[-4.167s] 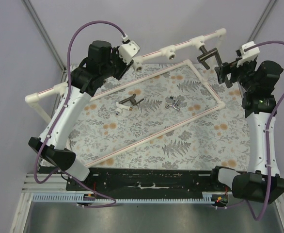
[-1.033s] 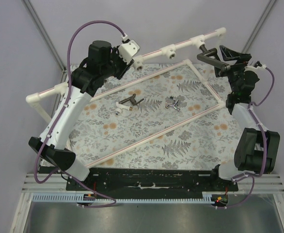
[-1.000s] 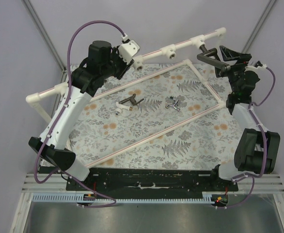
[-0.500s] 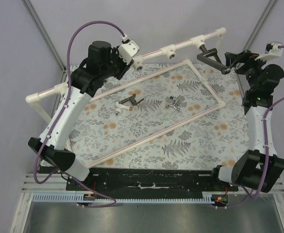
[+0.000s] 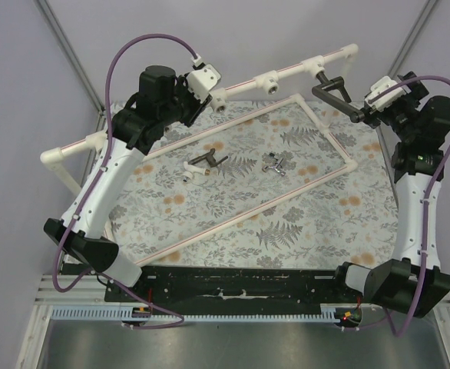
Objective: Install the water faucets
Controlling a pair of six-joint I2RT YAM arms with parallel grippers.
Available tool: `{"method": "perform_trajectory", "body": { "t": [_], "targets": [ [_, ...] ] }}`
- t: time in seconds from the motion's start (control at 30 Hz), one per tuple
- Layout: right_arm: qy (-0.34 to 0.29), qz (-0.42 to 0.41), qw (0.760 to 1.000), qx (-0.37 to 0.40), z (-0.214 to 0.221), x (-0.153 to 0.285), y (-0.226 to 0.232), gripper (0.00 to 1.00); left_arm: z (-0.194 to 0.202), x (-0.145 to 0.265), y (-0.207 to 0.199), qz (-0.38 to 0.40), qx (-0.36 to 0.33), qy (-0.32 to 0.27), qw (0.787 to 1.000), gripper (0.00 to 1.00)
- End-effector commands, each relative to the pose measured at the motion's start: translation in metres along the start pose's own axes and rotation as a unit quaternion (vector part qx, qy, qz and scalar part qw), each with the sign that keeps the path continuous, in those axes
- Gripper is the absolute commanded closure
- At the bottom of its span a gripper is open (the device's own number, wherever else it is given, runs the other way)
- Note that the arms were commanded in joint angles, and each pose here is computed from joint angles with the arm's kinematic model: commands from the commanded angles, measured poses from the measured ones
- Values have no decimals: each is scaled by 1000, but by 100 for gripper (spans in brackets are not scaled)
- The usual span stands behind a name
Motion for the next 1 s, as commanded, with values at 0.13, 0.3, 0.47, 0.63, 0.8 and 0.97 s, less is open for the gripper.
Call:
{"method": "perform_trajectory", "body": {
  "t": [0.13, 0.3, 0.47, 0.63, 0.8, 0.97],
  "targets": [
    [52, 69, 993, 75, -7, 1, -54, 2, -16, 21, 18, -74, 96, -46, 992, 98],
    [40, 104, 994, 17, -36, 9, -83, 4, -15, 21, 19, -77, 95, -44, 991, 98],
    [14, 87, 995, -41, -79, 18, -88, 3, -15, 22, 20, -82, 92, -44, 991, 98],
    [-4, 31, 999, -44, -129, 13, -60, 3, -15, 20, 19, -80, 94, -43, 991, 98],
    [44, -26, 998, -41, -155, -1, -16, 2, -15, 19, 20, -82, 96, -44, 991, 98],
    [97, -54, 994, 9, -173, -20, 24, 2, -13, 17, 19, -80, 98, -42, 991, 98]
  ]
}}
Point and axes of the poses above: each gripper's point midway between its finger pads, its own x axis back along the fingers, its own y axis along the line the jaws close on, z = x × y, the point moved 6 cm from there along x, back along the fingers, and after that the axes turned 8 degrees about x, right-handed, at the moved point
